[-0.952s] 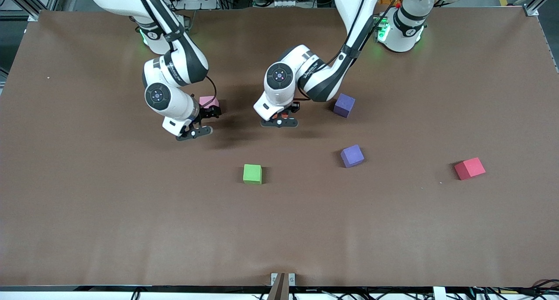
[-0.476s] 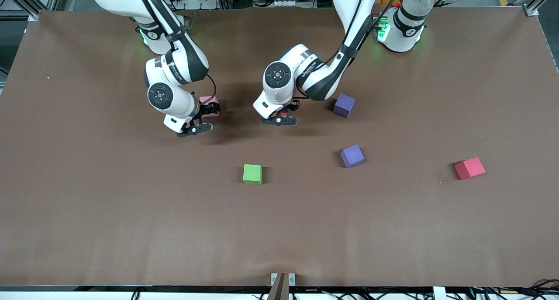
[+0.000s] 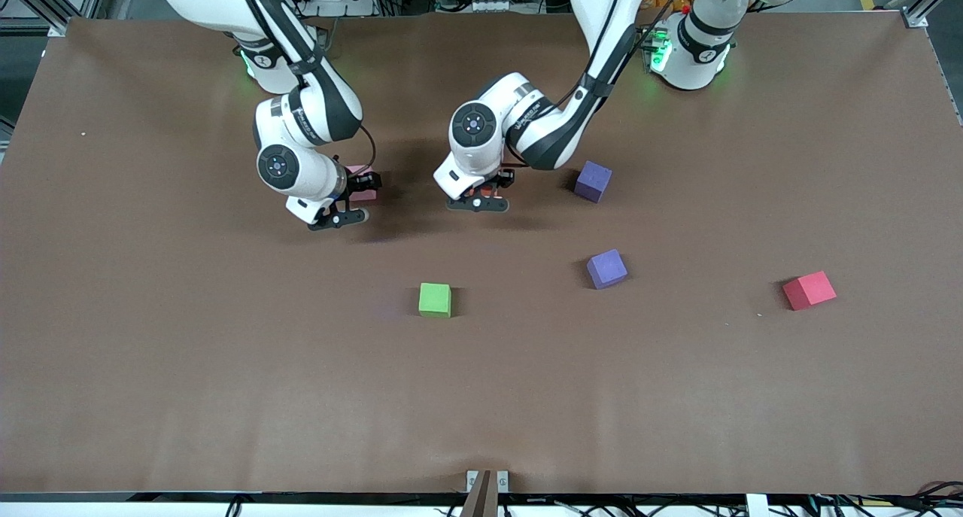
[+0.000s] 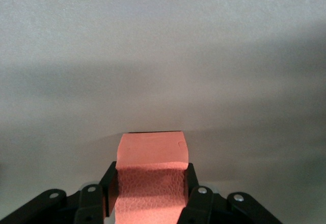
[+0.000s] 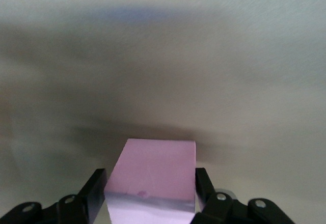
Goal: Arrange blocks into number 1
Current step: 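Place the orange cube below the pink cube with the left gripper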
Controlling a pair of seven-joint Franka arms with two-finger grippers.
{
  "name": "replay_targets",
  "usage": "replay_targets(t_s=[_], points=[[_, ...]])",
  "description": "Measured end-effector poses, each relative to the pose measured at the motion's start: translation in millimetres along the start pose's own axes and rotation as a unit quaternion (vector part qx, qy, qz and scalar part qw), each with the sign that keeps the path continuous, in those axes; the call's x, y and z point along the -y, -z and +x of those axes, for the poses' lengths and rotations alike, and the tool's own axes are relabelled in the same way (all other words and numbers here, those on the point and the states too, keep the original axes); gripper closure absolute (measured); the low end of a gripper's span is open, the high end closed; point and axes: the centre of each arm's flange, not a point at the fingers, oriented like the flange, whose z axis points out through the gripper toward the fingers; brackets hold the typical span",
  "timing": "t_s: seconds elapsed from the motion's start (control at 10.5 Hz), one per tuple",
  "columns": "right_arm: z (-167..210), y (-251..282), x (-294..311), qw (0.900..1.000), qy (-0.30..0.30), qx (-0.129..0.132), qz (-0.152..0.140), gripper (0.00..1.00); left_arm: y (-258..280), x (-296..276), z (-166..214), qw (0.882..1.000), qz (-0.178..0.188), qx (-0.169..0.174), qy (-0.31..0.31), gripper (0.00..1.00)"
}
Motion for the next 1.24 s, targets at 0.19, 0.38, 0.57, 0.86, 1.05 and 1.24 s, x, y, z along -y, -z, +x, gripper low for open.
replay_targets(t_s=[0.19, 0.38, 0.57, 0.86, 1.05, 1.24], points=[[-5.1, -5.7, 14.4, 1.0, -0.008, 0.004, 0.005, 0.25, -0.8, -2.0, -2.6, 1.0, 0.007, -0.005, -0.01, 0.46], [-5.8, -6.1, 16.1, 1.0, -0.01, 0.004, 0.005, 0.3, -2.9, -5.5, -8.0, 0.999, 0.018, -0.013, -0.027, 0.46], [-4.8, -4.4, 13.3, 1.0, -0.015, 0.003, 0.008, 0.37, -4.4, -7.3, -11.1, 0.999, 0.021, -0.014, -0.032, 0.46], [-1.7, 1.7, 8.8, 1.0, -0.021, -0.004, 0.011, 0.38, -5.4, -8.9, -13.7, 0.999, 0.026, -0.017, -0.04, 0.46], [-1.6, 17.9, 9.8, 1.0, -0.019, -0.016, 0.017, 0.37, -3.6, -9.1, -13.0, 0.999, 0.024, -0.019, -0.039, 0.27], [-4.3, 36.6, 11.5, 0.999, -0.016, -0.028, 0.023, 0.37, 20.3, -5.0, -1.6, 0.999, 0.009, -0.036, -0.028, 0.0]])
